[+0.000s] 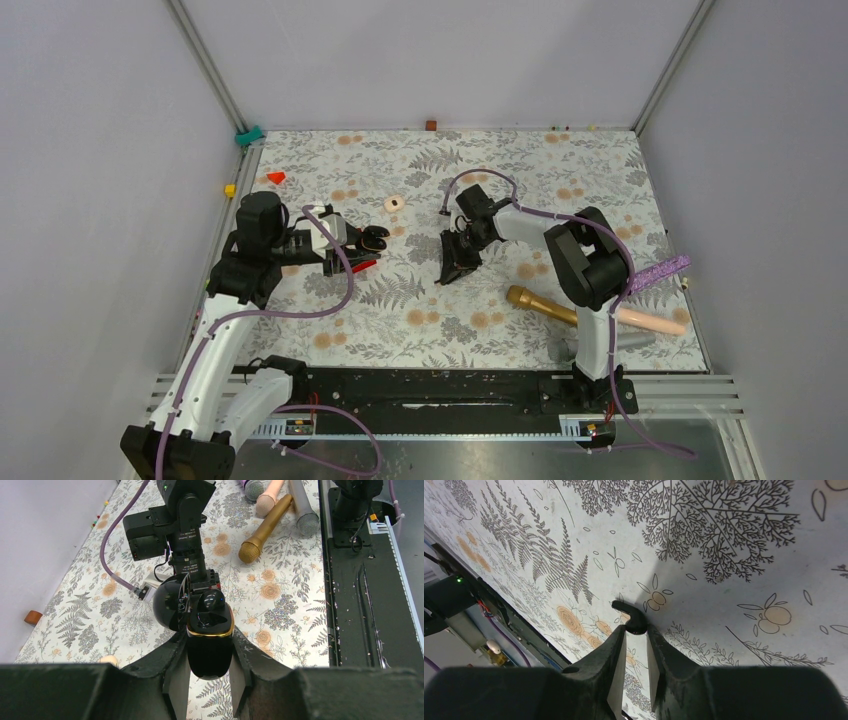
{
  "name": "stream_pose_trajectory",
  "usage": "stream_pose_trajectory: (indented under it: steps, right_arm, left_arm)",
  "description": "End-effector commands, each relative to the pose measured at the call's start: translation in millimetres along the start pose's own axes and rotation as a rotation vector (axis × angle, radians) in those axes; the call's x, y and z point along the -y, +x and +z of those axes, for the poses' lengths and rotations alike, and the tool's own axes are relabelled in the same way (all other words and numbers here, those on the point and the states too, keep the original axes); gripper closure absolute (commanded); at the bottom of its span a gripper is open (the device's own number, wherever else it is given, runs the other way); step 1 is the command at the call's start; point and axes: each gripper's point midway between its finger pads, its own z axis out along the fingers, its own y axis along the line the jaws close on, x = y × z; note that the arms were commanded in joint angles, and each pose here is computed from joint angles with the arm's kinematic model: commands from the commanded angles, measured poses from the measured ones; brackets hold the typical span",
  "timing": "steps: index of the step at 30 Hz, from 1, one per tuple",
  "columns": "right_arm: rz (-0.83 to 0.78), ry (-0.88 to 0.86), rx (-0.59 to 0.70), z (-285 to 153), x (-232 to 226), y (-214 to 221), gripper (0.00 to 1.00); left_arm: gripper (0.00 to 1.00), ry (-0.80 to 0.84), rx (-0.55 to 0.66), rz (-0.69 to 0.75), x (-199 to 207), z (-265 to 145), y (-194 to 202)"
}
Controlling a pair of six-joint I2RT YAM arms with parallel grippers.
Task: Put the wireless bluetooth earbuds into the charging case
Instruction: Pick up the earbud from the center of the board.
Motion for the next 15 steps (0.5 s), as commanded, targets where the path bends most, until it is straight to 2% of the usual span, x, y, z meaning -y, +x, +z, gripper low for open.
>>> stream_pose_trajectory:
  steps: [1,5,15]
  right_arm:
    - [-0.033,0.054,0.067,-7,5,-18,0.71]
    - [-0.003,0.044,0.05,-1,6,-18,0.66]
    - [0.006,0.057,0.043,3,9,-16,0.69]
  left_arm:
    - [1.0,0.019,0.038,0.05,0,0,-10]
    - [1.0,0.02,0.038,0.05,0,0,-10]
    - [1.0,0.02,0.037,0.05,0,1,-9]
